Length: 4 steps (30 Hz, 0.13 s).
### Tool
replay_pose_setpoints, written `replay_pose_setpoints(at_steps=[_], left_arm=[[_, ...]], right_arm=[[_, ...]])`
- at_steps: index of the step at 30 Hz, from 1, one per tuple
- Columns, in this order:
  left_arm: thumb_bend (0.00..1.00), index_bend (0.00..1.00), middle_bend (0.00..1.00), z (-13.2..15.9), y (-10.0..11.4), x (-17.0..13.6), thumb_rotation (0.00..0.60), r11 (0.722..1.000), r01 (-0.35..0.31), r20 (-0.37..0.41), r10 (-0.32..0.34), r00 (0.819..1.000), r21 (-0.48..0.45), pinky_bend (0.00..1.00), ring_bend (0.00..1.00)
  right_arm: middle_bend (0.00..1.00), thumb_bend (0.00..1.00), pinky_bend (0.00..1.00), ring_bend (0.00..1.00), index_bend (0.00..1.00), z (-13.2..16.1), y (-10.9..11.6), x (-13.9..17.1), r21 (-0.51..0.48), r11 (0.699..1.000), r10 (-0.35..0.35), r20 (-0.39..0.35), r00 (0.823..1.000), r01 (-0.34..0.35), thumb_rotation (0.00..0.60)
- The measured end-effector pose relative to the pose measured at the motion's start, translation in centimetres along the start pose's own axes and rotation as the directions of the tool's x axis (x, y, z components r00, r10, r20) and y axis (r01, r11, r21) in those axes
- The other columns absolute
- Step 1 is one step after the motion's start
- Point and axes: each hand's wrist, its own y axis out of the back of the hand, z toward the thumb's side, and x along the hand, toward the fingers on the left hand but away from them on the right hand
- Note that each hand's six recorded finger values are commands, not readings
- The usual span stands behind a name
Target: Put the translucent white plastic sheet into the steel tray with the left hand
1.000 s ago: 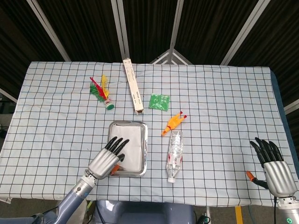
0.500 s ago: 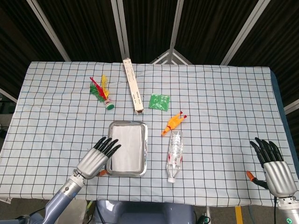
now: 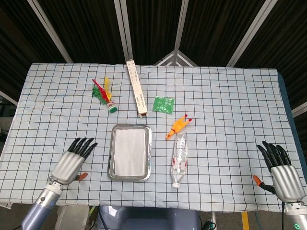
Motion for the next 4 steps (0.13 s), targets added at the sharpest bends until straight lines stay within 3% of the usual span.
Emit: replay_pose_setpoints(at_steps=[4], left_arm=[[0.00, 0.00, 0.00, -2.6, 0.9, -3.5, 0.600, 0.998, -0.056, -0.100, 0.057, 0.993, 0.006, 0.00, 0.00]], right_arm=[[0.00, 0.29, 0.00, 0.00, 0.00, 0.1, 0.0, 0.0, 0.006, 1.000, -0.002, -0.003, 1.000, 0.002, 0.600]])
